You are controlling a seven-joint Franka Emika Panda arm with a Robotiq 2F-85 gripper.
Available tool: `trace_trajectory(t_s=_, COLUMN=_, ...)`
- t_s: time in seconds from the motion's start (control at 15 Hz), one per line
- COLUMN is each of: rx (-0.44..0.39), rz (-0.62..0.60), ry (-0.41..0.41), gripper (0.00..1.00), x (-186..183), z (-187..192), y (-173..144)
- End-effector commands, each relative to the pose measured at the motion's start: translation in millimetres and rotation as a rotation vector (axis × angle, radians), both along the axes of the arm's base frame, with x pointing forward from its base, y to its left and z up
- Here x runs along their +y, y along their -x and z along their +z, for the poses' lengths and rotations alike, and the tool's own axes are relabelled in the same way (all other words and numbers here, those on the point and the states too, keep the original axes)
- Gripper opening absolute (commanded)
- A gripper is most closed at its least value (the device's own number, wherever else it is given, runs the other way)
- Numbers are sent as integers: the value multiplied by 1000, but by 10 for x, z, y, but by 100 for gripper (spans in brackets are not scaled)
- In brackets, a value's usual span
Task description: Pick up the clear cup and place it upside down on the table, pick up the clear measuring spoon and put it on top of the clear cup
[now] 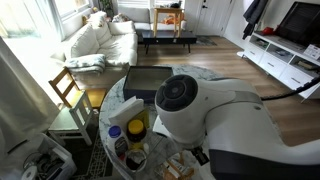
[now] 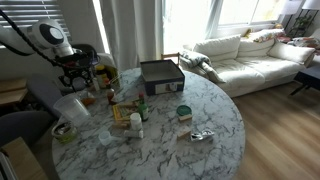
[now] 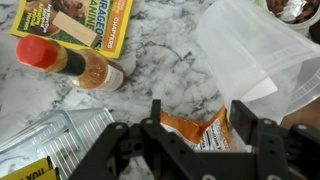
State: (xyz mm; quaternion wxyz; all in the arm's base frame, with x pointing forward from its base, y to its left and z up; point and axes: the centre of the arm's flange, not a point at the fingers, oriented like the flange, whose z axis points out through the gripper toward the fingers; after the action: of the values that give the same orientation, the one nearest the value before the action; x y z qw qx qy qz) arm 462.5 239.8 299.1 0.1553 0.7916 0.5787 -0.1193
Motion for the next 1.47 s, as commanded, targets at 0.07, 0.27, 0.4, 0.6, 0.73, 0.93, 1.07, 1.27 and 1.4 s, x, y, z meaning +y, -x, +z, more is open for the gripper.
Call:
trace_trajectory(t_s=0.07, rx=-5, rz=-59, ry=5, gripper=100, x=-72, z=58, y=-65)
trace_trajectory(t_s=0.27, rx=30, rz=-173, ry=39, gripper=100, x=-222, z=73, y=-75)
trace_trajectory(t_s=0.4, rx=68, rz=-276, ry=84, gripper=100, x=-310, z=66, y=-77)
trace_trajectory(t_s=0.6, rx=59, rz=-247, ry=87, gripper=100, x=-342, z=78, y=-60)
trace_trajectory(t_s=0.73, rx=58, rz=-244, ry=86, gripper=100, x=-330, z=83, y=-61)
trace_trajectory(t_s=0.93, rx=57, rz=-243, ry=85, gripper=100, x=-324, z=83, y=-58)
trace_trajectory(t_s=1.07, rx=27, rz=-359, ry=107, gripper=100, x=-399, z=121, y=-83)
trace_trajectory(t_s=1.27, rx=-55, rz=-508, ry=105, gripper=100, x=-614, z=312, y=-119)
trace_trajectory(t_s=1.4, rx=-89, rz=-609, ry=85, gripper=100, x=-802, z=407, y=-125)
